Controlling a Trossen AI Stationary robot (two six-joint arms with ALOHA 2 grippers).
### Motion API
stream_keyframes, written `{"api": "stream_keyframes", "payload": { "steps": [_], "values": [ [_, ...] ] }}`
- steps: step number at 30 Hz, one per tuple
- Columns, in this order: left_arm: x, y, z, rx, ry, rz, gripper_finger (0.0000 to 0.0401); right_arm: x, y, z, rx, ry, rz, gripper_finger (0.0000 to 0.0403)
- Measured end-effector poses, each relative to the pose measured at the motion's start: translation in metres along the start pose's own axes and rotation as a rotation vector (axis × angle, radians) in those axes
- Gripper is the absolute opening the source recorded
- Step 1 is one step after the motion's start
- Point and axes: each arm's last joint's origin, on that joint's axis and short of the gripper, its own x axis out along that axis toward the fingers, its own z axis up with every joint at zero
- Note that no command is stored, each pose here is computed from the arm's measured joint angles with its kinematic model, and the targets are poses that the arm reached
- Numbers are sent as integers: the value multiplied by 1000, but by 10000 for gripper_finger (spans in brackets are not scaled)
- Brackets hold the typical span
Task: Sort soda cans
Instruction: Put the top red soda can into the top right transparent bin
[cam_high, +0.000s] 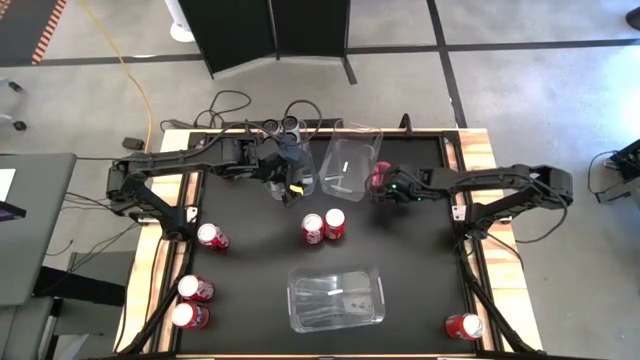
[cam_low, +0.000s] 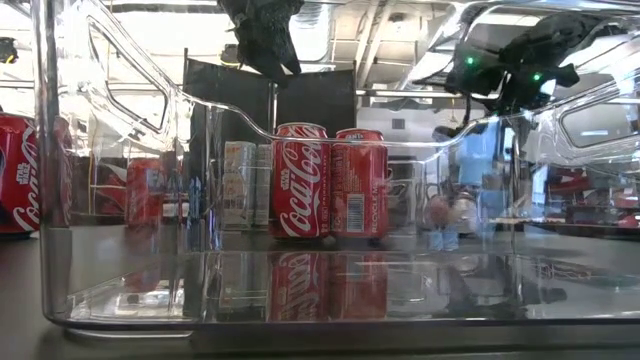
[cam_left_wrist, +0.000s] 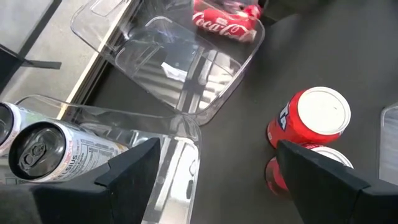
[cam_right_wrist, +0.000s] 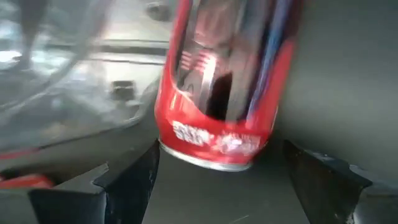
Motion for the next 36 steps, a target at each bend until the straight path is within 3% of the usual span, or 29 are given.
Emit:
{"api": "stream_keyframes", "payload": {
  "steps": [14, 25, 36],
  "values": [
    [0, 1, 0, -8, -1, 18, 318, 5, -9, 20, 47, -47, -19, 354],
    [2, 11, 2, -19, -12, 47, 318, 30, -13, 38, -59, -80, -33, 354],
    [2, 15, 3, -25, -15, 62, 318, 31, -23, 57, -63, -146, -47, 352]
  ]
}}
